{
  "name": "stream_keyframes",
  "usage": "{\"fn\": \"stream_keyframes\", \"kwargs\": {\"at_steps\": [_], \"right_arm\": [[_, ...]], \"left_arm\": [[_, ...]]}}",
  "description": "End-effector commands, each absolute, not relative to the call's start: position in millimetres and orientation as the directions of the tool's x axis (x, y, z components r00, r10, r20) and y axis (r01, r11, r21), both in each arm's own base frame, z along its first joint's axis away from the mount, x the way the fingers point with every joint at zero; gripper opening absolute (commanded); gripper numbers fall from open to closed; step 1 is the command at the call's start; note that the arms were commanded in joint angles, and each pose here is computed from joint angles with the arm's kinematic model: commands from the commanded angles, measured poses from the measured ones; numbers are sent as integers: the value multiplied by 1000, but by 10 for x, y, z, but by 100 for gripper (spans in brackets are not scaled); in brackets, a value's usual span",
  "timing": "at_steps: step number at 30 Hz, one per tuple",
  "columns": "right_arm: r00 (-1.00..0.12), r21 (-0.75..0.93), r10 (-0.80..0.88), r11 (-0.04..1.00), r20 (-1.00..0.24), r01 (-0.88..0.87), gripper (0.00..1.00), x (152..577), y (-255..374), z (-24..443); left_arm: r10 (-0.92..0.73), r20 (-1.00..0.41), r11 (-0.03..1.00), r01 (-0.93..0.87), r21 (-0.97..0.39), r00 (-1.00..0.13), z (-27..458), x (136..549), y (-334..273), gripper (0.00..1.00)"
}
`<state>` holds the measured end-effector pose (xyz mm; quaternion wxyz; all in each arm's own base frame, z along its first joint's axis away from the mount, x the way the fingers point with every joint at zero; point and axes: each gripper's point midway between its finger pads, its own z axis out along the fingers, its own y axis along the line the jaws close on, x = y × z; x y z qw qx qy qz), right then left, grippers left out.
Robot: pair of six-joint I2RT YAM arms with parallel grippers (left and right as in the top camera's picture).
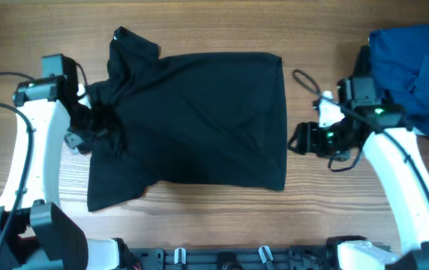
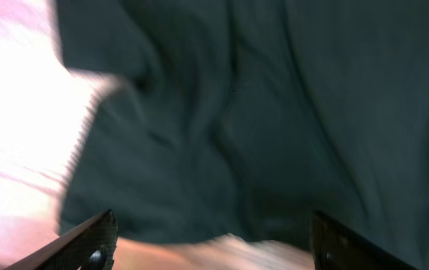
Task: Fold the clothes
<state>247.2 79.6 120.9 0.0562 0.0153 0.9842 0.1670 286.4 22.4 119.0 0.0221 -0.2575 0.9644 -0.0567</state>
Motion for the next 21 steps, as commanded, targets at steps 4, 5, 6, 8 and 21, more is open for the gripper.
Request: {"fn": "stream_keyframes", "kwargs": {"at_steps": [4,5,6,8,21], "right_arm": [[-1000,213,-26,977,-14,-28,75,2047,1215,1021],[-1000,209,-31,977,0,-30,75,1986,1262,980],[-999,208,-40,978,8,-37,75,1934,1307,916],[-997,230,-72,971,9,-68,75,1863,1418,771],[-998,35,57,998,33,58,74,2021,1277,-27]], "left_arm": [[-522,78,834,-528,-161,-849,1141,2410,-425,83],[-530,69,832,-534,-151,-845,1146,2342,-453,83],[-539,57,830,-542,-134,-840,1144,2267,-468,83],[-580,25,810,-580,-84,-814,1109,2104,-446,84],[-745,-125,648,-755,103,-656,571,1757,-158,94]]}}
